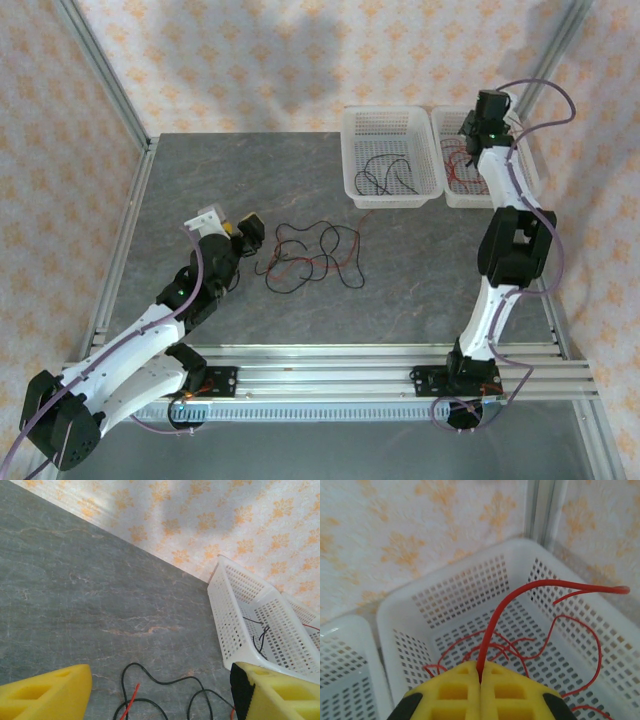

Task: Untangle the cables

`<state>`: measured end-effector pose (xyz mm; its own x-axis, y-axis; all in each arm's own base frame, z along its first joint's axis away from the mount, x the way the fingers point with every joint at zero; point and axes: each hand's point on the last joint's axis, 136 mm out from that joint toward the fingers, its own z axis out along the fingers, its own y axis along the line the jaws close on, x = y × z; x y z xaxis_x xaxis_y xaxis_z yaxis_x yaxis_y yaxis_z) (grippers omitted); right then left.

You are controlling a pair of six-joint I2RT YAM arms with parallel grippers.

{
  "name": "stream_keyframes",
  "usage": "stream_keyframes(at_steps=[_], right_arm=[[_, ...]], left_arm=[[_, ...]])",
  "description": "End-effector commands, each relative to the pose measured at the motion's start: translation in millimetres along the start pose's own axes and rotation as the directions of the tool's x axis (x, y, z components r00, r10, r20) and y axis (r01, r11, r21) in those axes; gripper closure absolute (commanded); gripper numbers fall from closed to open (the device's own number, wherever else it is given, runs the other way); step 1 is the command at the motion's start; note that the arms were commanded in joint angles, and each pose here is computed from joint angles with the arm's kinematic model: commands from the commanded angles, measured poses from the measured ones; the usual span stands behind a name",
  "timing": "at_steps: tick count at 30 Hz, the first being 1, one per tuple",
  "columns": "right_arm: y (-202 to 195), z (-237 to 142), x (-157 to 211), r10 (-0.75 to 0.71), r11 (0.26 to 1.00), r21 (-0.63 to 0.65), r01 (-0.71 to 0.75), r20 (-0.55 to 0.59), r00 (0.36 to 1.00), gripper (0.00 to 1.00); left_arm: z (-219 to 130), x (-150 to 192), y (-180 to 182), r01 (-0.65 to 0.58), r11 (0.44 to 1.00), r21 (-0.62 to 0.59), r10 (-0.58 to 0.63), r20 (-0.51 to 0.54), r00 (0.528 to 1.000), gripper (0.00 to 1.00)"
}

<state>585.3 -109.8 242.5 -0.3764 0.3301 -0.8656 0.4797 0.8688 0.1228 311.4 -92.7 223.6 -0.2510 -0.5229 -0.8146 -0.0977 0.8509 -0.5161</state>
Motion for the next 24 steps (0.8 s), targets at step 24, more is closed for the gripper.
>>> stream_keyframes(at_steps=[24], right_arm=[[-41, 68, 151, 0.169, 0.986, 0.089, -0.143, -0.521, 0.837, 1.0]], left_arm=[[6, 10, -22, 0.053, 0.999, 0.001, -0.053, -0.119, 0.992, 0.26]])
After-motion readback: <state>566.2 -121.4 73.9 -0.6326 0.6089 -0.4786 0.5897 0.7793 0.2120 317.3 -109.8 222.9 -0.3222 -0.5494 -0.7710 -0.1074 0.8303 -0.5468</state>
